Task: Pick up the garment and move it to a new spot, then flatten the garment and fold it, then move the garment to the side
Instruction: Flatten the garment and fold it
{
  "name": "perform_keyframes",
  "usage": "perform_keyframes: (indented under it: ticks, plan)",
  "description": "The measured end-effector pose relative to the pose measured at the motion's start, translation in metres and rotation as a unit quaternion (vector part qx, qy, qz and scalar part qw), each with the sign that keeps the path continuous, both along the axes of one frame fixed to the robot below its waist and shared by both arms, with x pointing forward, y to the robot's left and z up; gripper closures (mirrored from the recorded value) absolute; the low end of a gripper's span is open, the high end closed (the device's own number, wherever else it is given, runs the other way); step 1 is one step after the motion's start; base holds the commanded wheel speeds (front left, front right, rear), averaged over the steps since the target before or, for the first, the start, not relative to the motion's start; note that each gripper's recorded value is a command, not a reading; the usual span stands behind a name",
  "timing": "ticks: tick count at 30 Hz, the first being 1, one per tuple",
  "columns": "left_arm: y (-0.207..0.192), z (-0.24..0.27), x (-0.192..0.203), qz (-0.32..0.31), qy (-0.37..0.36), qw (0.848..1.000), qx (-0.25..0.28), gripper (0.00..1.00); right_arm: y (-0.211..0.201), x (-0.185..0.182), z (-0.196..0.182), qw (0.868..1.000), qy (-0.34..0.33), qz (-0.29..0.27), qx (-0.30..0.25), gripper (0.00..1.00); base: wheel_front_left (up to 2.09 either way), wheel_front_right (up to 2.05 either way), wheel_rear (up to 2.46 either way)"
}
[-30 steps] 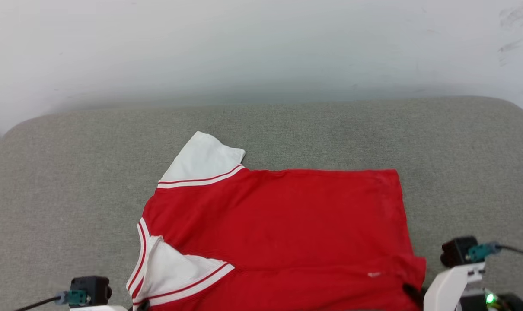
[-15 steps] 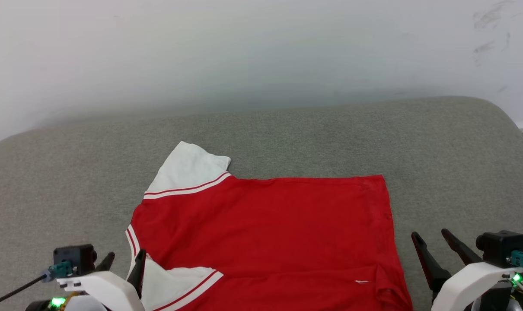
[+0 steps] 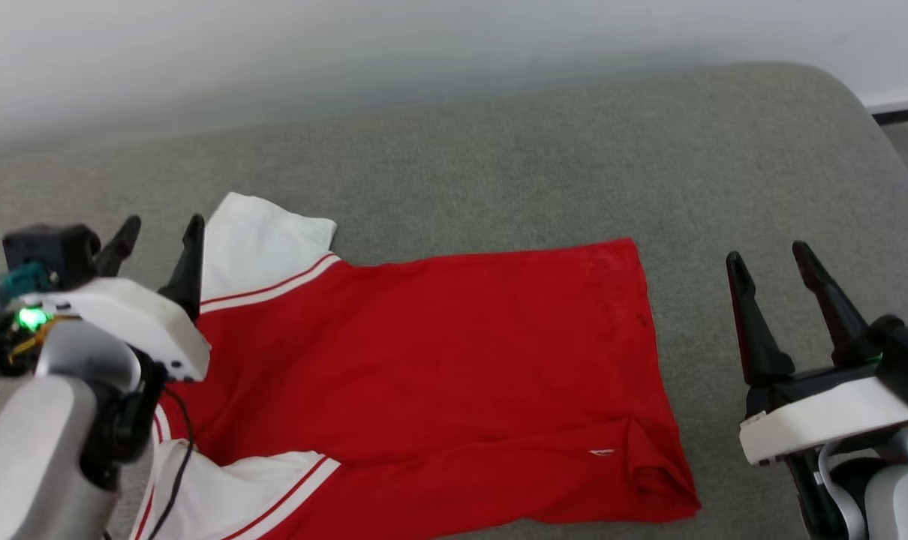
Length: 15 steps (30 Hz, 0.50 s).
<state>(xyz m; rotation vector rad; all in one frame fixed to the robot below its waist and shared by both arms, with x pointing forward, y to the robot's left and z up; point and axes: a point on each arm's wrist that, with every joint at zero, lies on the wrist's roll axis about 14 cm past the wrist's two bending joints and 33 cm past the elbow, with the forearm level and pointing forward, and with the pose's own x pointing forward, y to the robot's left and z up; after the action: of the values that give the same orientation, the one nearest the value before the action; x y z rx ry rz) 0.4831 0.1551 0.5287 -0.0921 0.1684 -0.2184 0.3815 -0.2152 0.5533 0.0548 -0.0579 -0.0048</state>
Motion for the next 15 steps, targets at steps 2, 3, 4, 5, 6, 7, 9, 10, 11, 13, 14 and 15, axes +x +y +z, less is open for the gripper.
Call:
perform_keyframes:
  ticks: [2,3,4,5,6,7,9,10,11,13,14,15]
  plan:
    - [-0.008,-0.004,0.021,-0.026,0.009,1.000,0.014,0.00,-0.002,0.009,-0.002,1.000,-0.003,-0.005,-0.002,0.00,0.00,0.00,0.00]
    - [-0.012,-0.003,0.032,-0.038,0.007,0.999,0.020,0.00,-0.002,0.014,-0.004,1.000,-0.002,-0.006,-0.002,0.00,0.00,0.00,0.00]
    - [-0.017,-0.001,0.044,-0.050,0.005,0.998,0.023,0.00,-0.003,0.018,-0.008,1.000,0.000,-0.008,-0.002,0.00,0.00,0.00,0.00]
    - [-0.021,-0.001,0.055,-0.061,0.008,0.998,0.028,0.00,-0.002,0.022,-0.011,1.000,0.003,-0.009,-0.001,0.00,0.00,0.00,0.00]
    - [-0.024,-0.003,0.066,-0.071,0.014,0.997,0.032,0.00,-0.003,0.026,-0.017,1.000,0.010,-0.011,-0.001,0.00,0.00,0.00,0.00]
    - [-0.028,-0.007,0.076,-0.082,0.025,0.996,0.034,0.00,-0.005,0.028,-0.022,1.000,0.015,-0.014,-0.001,0.00,0.00,0.00,0.00]
    - [-0.031,-0.019,0.094,-0.098,0.055,0.993,0.045,0.00,-0.007,0.033,-0.035,0.999,0.031,-0.018,-0.002,0.00,0.00,0.00,0.00]
    - [-0.033,-0.028,0.100,-0.110,0.076,0.989,0.057,0.00,-0.008,0.035,-0.041,0.999,0.037,-0.019,-0.002,0.00,0.00,0.00,0.00]
    - [-0.034,-0.036,0.107,-0.119,0.094,0.986,0.068,0.00,-0.009,0.036,-0.047,0.999,0.044,-0.021,-0.001,0.00,0.00,0.00,0.00]
    - [-0.034,-0.058,0.115,-0.138,0.149,0.975,0.090,0.00,-0.012,0.039,-0.056,0.998,0.053,-0.025,0.001,0.00,0.00,0.00,0.00]
    - [-0.034,-0.068,0.118,-0.146,0.174,0.969,0.098,0.00,-0.014,0.039,-0.062,0.998,0.060,-0.029,0.001,0.00,0.00,0.00,0.00]
    - [-0.032,-0.080,0.120,-0.151,0.203,0.961,0.109,0.00,-0.016,0.038,-0.068,0.997,0.069,-0.032,0.005,0.00,0.00,0.00,0.00]
